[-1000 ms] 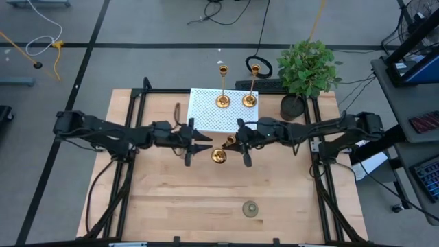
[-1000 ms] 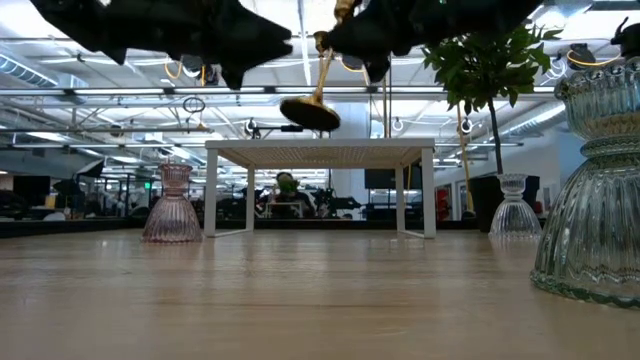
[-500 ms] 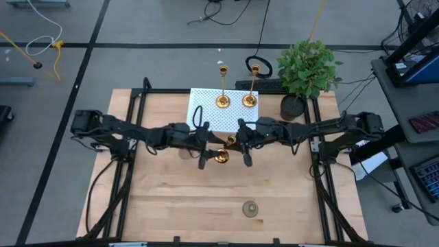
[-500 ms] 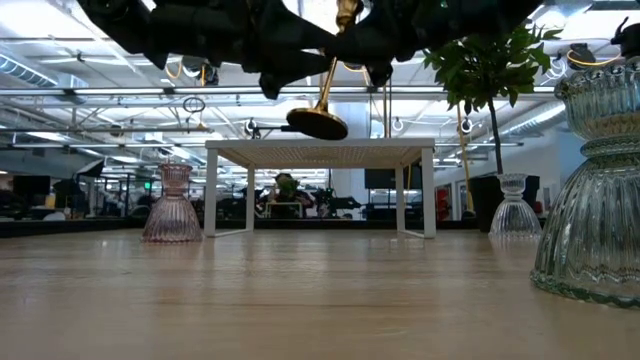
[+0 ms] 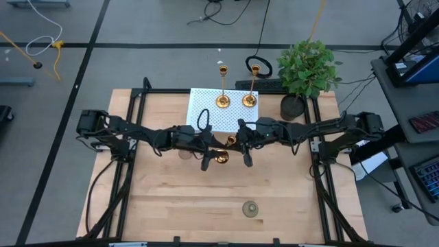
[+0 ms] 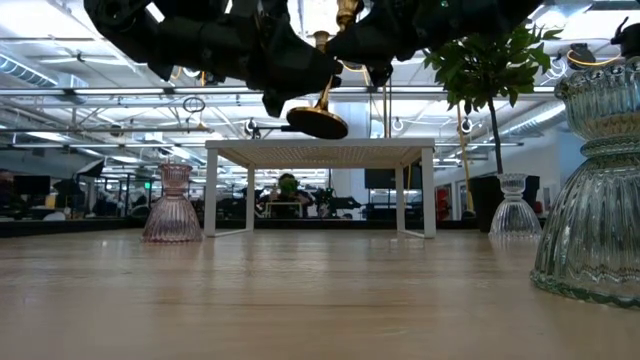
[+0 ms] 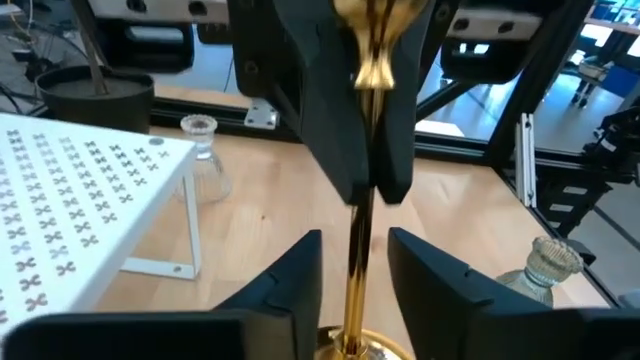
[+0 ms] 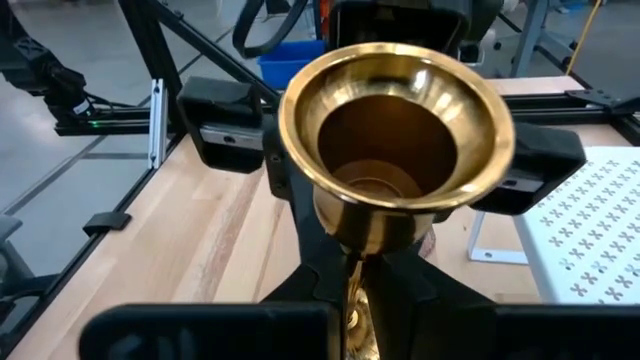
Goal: Pick & Place candle stick holders
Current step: Put the short gold candle holder on the shelf
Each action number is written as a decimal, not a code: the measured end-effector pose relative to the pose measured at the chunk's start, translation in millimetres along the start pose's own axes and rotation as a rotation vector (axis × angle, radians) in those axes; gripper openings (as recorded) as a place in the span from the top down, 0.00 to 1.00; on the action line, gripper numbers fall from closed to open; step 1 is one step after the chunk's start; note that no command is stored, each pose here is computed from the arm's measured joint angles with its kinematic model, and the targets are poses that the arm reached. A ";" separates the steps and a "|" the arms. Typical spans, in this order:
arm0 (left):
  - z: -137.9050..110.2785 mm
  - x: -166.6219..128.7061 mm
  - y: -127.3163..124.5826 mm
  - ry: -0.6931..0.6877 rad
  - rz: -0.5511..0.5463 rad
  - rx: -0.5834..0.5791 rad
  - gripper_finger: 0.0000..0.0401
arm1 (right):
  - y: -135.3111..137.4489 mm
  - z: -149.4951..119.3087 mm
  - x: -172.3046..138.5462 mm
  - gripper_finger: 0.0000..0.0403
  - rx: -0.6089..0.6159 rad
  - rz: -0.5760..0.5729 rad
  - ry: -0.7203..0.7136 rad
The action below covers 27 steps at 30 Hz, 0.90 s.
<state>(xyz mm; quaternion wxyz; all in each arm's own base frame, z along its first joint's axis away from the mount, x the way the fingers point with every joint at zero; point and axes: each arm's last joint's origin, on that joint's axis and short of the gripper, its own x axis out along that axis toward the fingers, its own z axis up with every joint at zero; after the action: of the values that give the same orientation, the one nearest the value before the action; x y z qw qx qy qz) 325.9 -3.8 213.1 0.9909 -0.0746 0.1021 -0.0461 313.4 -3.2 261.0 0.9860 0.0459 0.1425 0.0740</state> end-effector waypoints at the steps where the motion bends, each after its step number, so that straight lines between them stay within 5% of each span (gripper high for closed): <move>1: 0.4 -0.1 -0.1 -0.004 -0.001 0.000 0.73 | 0.0 0.0 0.0 0.97 0.000 0.000 0.000; 9: 1.7 -0.1 0.6 -0.019 0.021 0.012 0.96 | -0.2 -0.1 0.0 0.97 -0.004 -0.002 0.001; 27: 2.2 -0.2 0.4 -0.025 0.023 -0.021 0.96 | 1.8 5.9 -7.2 0.65 -0.107 -0.003 -0.018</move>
<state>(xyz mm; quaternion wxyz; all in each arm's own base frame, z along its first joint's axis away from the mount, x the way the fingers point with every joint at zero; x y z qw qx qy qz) 326.2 -3.1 215.2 0.9917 -0.0846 0.0909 -0.0325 308.0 -3.0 268.9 0.9884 -0.0065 0.1293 0.0798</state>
